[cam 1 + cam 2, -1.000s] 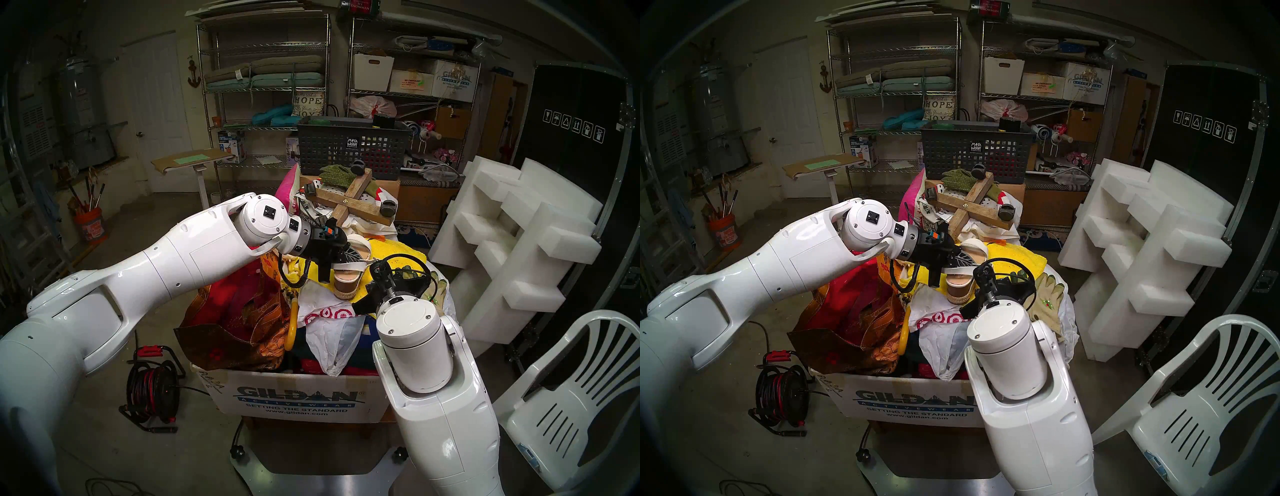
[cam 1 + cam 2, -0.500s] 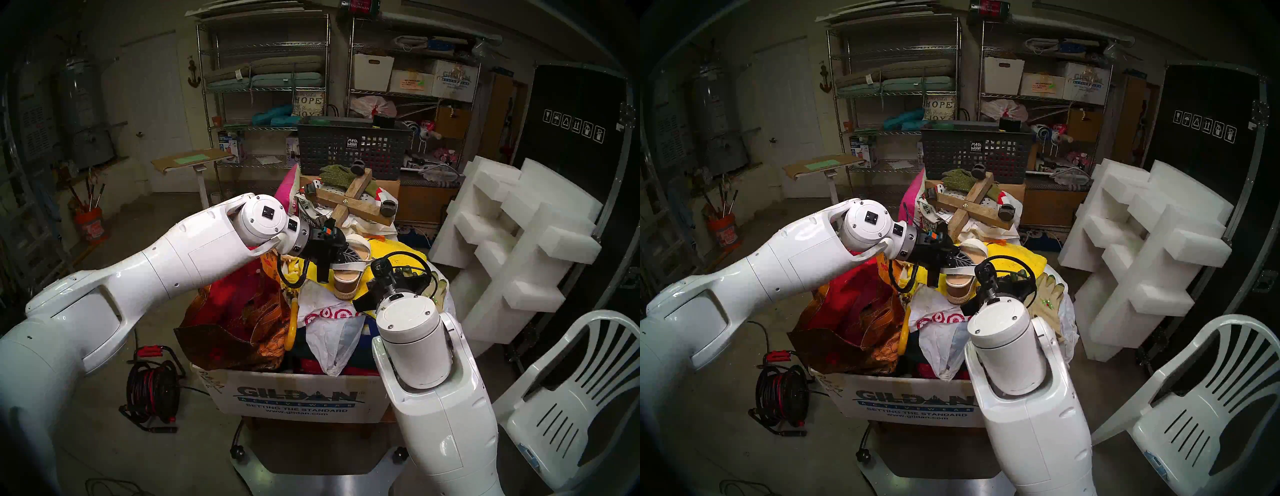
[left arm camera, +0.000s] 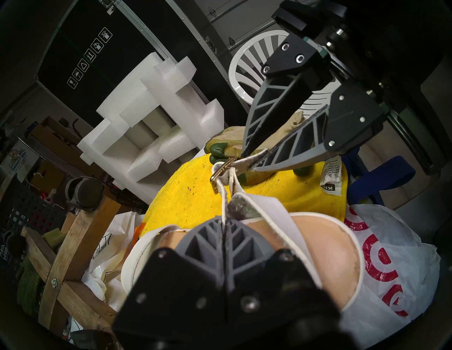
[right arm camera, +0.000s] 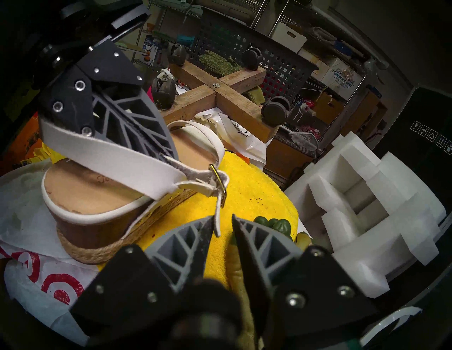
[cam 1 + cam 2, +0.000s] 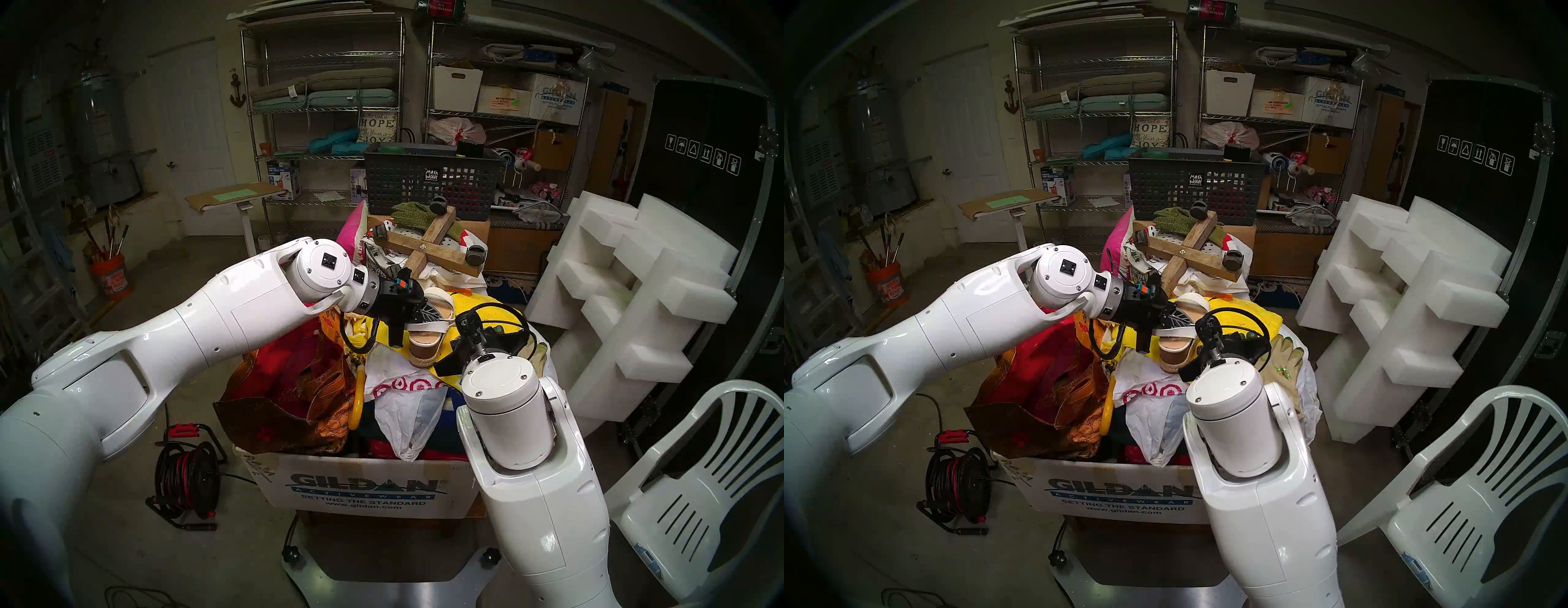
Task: Unbuckle a shoe
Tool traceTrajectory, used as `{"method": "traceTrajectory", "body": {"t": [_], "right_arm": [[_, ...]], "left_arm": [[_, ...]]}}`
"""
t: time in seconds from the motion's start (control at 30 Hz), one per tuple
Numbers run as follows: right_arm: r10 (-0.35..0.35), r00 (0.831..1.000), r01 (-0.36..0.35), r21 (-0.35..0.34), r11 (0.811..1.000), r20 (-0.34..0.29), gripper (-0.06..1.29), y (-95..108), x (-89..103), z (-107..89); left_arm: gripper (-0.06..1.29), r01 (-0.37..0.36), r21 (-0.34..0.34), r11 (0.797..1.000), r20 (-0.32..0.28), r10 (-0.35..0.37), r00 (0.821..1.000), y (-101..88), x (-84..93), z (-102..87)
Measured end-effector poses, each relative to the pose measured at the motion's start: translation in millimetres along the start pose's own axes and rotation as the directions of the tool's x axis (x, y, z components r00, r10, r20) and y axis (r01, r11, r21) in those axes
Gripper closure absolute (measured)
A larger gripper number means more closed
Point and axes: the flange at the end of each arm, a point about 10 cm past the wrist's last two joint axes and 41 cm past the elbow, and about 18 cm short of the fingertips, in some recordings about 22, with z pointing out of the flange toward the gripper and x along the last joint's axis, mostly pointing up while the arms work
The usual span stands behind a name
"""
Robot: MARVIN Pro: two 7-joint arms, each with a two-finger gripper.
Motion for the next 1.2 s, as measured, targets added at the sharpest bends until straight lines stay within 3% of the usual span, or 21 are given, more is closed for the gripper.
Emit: {"method": "traceTrajectory", "body": {"t": [0.5, 0.53, 0.77, 0.93, 1.2], "right_arm": [[-0.019, 1.000, 0.019, 0.007, 1.000, -0.004, 0.88, -3.9, 2.5, -0.1], [-0.022, 1.000, 0.022, 0.004, 1.000, -0.005, 1.05, -4.1, 2.9, -0.2], [-0.029, 1.000, 0.029, -0.004, 1.000, -0.009, 1.25, -4.4, 4.9, -0.4], [-0.032, 0.999, 0.031, -0.007, 0.999, -0.012, 1.25, -4.4, 6.3, -0.6], [-0.034, 0.999, 0.034, -0.008, 0.999, -0.019, 1.25, -4.9, 8.9, -1.0]], "left_arm": [[1.25, -0.001, -0.002, 1.000, -0.001, 0.001, 1.000, 0.2, 0.6, 0.5], [1.25, -0.001, -0.002, 1.000, -0.001, 0.001, 1.000, 0.3, 0.6, 0.5], [1.10, -0.002, -0.003, 1.000, -0.001, 0.002, 1.000, 0.0, 0.8, 0.3], [1.01, -0.007, -0.001, 1.000, -0.002, 0.007, 1.000, -1.4, 1.8, -0.1], [1.00, -0.017, 0.005, 1.000, -0.006, 0.017, 1.000, -5.3, 4.9, -0.3]]}}
